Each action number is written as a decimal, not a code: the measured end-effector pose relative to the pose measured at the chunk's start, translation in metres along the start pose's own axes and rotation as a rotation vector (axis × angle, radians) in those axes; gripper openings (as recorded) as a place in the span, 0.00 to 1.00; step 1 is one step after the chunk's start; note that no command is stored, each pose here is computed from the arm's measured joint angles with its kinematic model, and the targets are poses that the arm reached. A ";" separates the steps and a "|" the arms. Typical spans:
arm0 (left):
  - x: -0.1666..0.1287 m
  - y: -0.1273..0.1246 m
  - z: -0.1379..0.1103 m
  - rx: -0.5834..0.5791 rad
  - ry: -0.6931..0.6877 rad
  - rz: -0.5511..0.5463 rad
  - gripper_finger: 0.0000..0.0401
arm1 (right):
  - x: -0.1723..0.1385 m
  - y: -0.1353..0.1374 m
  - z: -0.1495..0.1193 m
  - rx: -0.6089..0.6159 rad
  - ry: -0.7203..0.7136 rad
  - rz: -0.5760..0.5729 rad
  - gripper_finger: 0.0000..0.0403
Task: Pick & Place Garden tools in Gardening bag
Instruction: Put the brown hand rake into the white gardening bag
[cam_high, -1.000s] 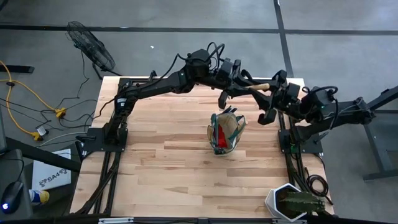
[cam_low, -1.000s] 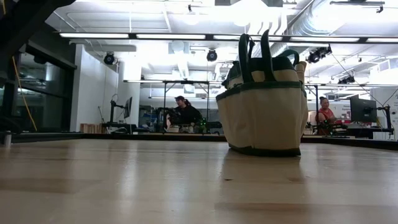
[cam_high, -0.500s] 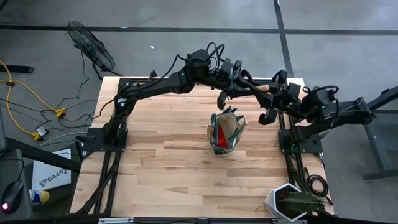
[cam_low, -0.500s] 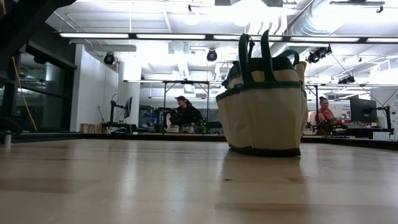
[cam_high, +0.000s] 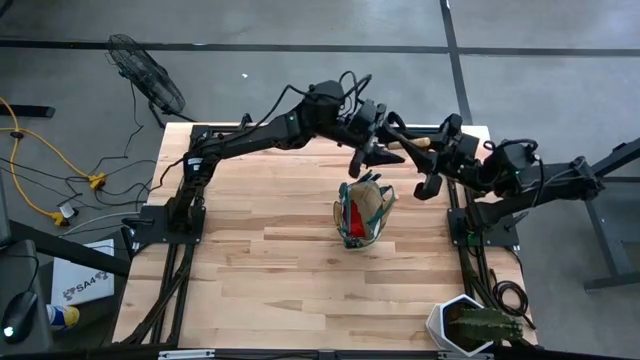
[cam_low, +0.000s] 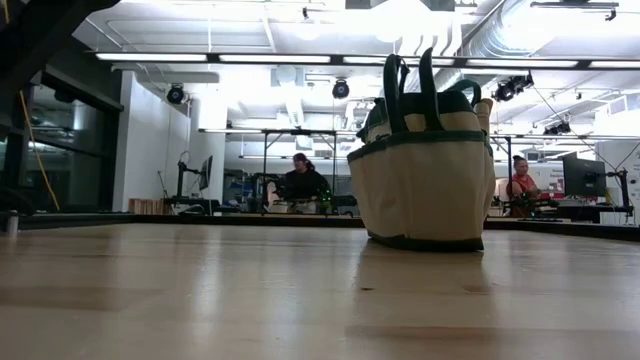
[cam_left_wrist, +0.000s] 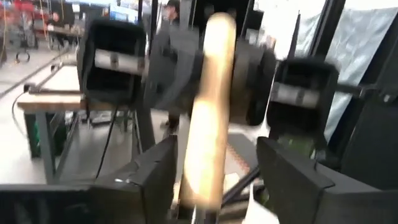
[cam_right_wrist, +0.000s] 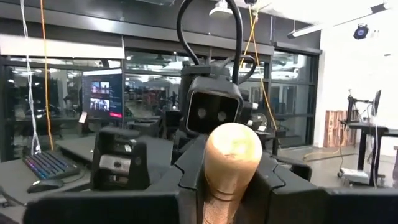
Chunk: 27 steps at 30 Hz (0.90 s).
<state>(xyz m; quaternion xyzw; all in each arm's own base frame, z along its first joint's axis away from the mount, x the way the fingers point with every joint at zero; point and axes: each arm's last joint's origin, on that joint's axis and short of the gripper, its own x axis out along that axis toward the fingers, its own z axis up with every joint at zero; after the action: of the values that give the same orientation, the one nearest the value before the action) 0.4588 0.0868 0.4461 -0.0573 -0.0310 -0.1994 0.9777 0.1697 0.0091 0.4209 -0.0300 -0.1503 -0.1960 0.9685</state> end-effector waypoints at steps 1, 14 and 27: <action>-0.002 0.001 -0.001 0.002 0.021 0.007 0.54 | -0.001 0.000 0.000 0.007 0.006 0.000 0.13; -0.048 0.005 0.016 -0.066 0.232 0.163 0.58 | -0.003 0.000 -0.020 0.070 0.199 0.000 0.13; -0.044 -0.011 0.019 0.122 0.264 0.180 0.58 | 0.039 -0.004 -0.040 0.133 0.401 0.145 0.13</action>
<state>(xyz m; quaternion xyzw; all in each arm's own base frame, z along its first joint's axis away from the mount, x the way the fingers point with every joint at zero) 0.4133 0.0962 0.4625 0.0263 0.0907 -0.1144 0.9889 0.2133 -0.0137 0.3944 0.0628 0.0352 -0.1175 0.9905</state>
